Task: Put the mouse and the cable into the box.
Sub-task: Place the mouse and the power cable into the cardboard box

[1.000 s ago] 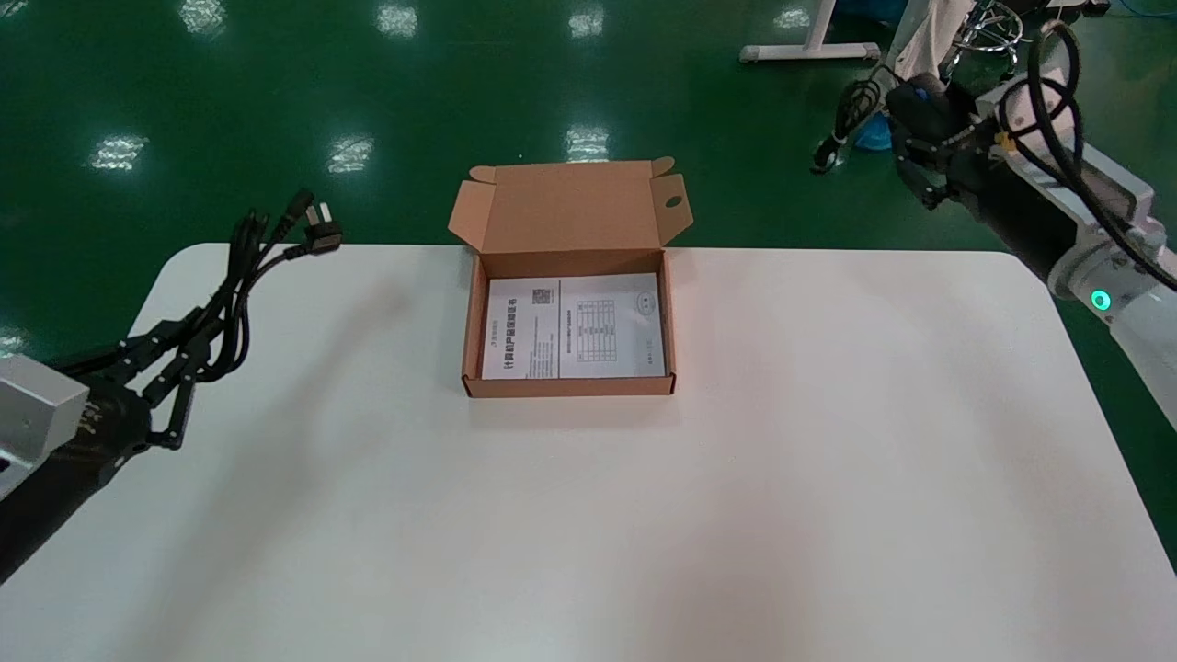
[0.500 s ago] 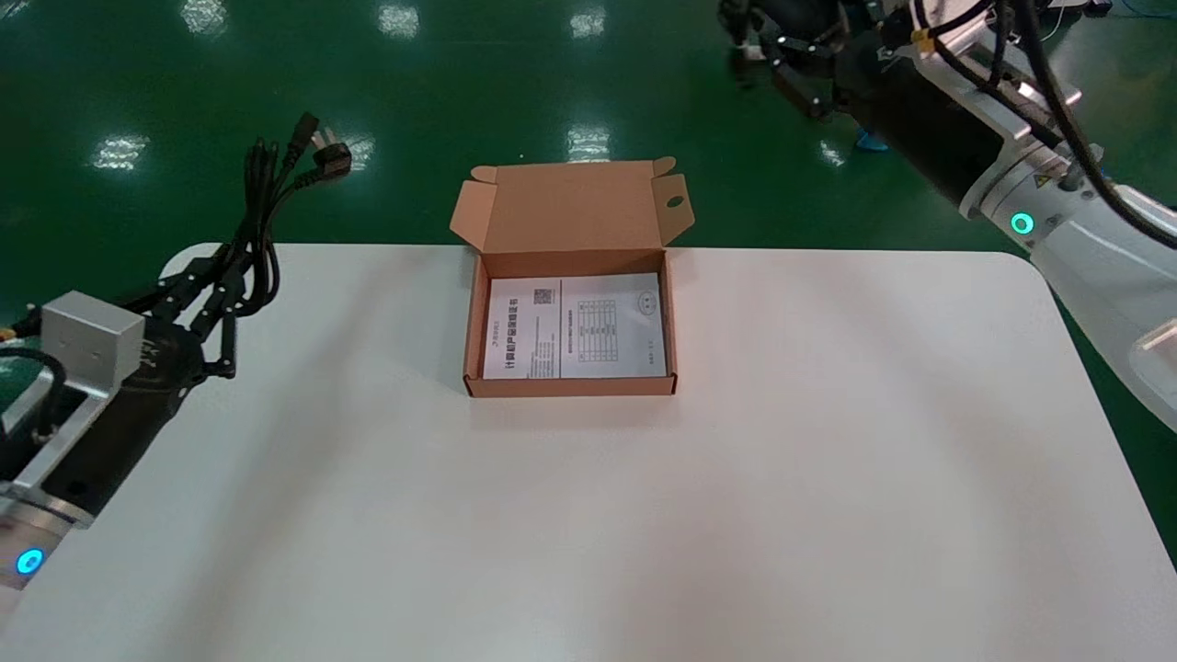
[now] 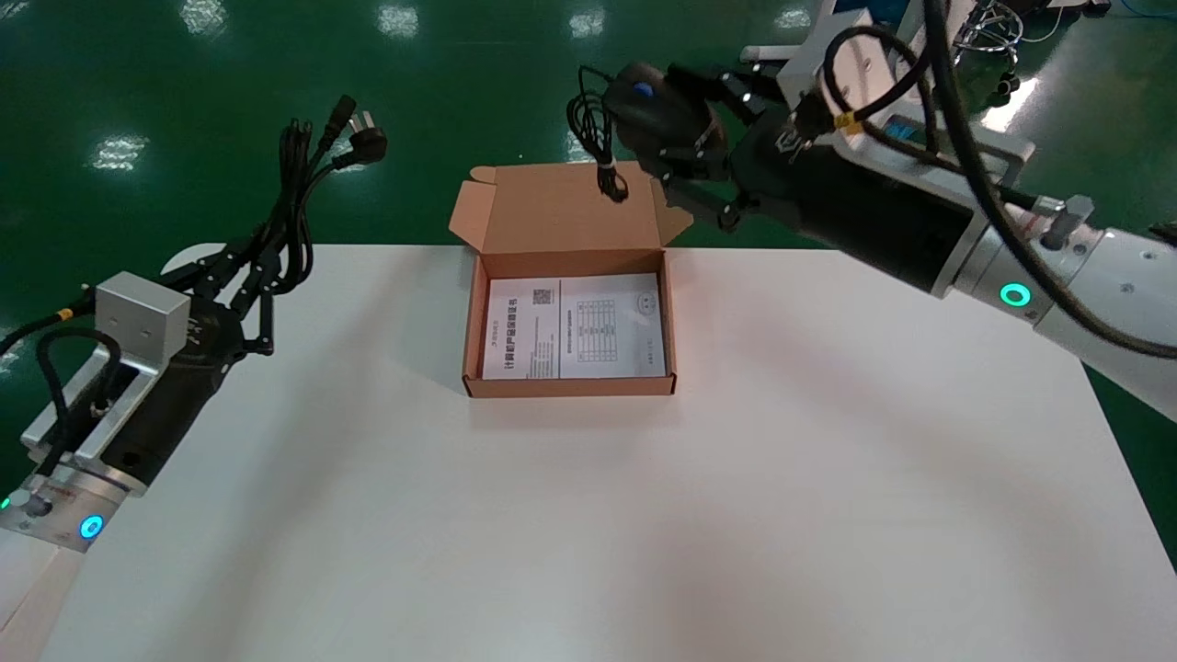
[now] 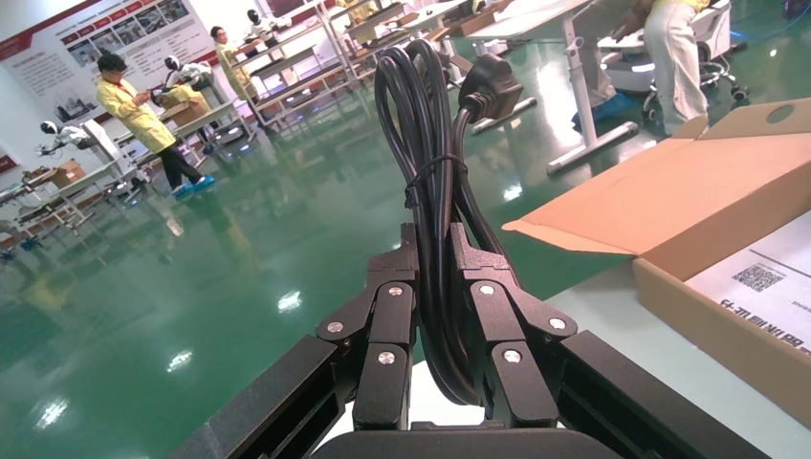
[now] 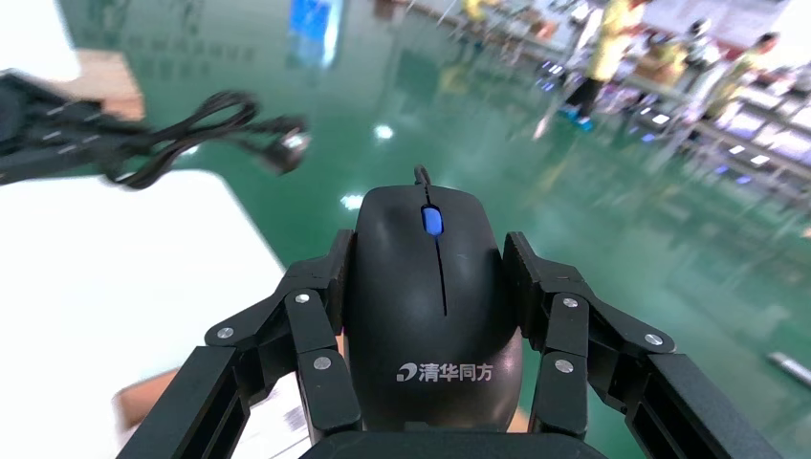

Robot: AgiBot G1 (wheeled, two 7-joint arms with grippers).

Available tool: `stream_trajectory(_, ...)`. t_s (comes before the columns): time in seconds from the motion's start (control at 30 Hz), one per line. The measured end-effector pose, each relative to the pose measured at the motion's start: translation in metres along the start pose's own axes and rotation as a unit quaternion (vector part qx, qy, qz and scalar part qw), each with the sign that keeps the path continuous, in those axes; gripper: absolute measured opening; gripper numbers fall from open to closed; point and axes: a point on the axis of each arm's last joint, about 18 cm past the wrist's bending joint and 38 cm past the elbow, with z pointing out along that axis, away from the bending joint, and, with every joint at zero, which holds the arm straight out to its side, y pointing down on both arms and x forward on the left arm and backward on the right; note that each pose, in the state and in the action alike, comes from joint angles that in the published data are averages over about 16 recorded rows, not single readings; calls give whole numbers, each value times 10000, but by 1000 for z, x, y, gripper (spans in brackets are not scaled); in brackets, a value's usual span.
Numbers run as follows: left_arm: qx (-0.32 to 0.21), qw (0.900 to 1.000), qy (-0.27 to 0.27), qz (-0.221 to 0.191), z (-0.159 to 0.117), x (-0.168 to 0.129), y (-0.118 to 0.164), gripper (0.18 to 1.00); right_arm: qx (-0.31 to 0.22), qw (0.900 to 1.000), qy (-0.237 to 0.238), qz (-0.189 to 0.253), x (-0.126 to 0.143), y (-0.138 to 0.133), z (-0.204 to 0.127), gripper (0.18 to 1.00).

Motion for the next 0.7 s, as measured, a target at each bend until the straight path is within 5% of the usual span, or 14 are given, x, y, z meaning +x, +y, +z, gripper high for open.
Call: stream_trajectory(0.7,58,10000,50,37,-6,6,4,234,-836,9940,-559,435,-76,64,19,576)
